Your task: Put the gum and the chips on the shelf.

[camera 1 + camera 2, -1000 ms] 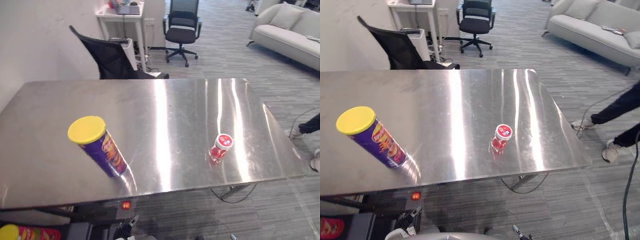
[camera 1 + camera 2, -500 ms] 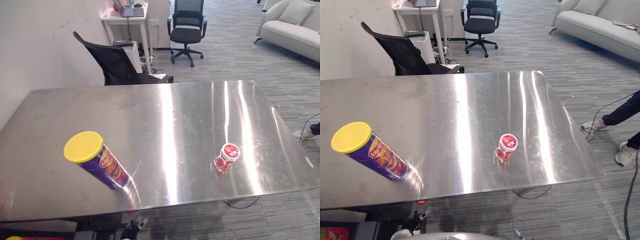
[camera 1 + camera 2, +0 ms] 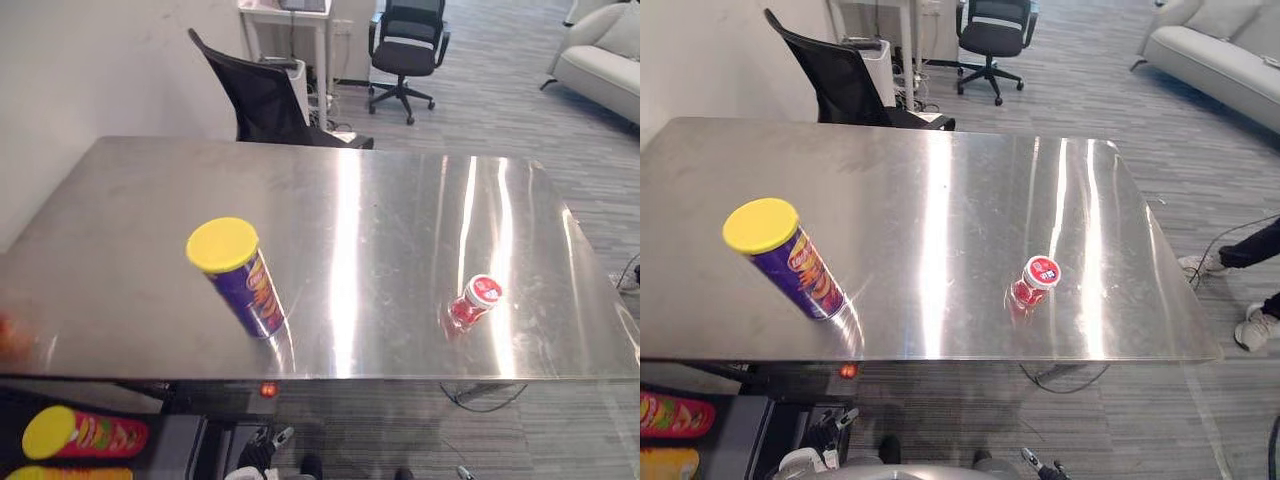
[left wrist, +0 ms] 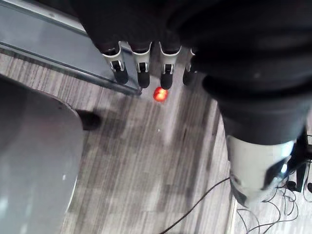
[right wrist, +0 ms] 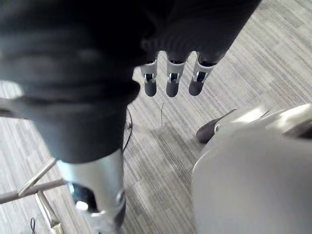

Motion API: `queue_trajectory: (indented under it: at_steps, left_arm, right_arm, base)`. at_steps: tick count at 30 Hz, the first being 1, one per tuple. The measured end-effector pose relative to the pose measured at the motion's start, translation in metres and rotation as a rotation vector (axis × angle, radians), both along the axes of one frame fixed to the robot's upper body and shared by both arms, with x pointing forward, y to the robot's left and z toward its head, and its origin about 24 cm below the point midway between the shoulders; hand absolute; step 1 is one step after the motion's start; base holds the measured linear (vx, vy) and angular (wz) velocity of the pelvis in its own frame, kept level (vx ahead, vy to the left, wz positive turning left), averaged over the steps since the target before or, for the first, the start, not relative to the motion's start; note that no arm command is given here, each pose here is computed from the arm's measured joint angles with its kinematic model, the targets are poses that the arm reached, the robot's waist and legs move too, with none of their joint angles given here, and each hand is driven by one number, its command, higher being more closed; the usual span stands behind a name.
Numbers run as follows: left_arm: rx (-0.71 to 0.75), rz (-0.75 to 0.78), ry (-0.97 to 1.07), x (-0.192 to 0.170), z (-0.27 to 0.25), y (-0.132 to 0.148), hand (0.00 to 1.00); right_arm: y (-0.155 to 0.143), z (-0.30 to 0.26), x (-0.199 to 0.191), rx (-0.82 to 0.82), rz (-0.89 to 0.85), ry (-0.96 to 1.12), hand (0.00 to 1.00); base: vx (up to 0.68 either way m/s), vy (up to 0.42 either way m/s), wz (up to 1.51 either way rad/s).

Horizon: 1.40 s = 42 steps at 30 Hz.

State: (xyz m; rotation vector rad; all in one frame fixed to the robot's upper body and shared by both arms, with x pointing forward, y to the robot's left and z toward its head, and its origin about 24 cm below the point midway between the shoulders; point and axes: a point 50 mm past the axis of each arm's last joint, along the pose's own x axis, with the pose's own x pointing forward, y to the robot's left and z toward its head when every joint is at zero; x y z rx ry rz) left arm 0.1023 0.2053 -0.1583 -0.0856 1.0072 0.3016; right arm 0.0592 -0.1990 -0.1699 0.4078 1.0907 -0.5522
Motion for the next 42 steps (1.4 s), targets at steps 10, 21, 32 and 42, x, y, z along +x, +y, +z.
queue_trajectory:
  at_steps: [10, 21, 32, 42]
  left_arm:
    - [-0.022, 0.065, 0.009, -0.004, -0.003, -0.007, 0.0]
    - [-0.019, 0.062, 0.047, -0.016, -0.005, -0.003, 0.0]
    - [-0.007, -0.089, 0.067, -0.01, -0.006, -0.009, 0.0]
    - [-0.022, -0.15, 0.076, -0.008, -0.007, -0.013, 0.0]
  right_arm:
    - [-0.018, 0.001, -0.014, -0.039, -0.105, 0.013, 0.0]
    - [-0.002, -0.005, -0.054, 0.025, -0.211, 0.115, 0.0]
    - [-0.001, -0.004, -0.036, 0.025, -0.013, 0.091, 0.0]
    - [-0.007, -0.004, -0.053, 0.014, -0.012, 0.128, 0.0]
  base:
    - [-0.11, -0.079, 0.15]
    - [0.09, 0.028, -0.01]
    - [0.03, 0.002, -0.02]
    - [-0.01, -0.016, -0.06]
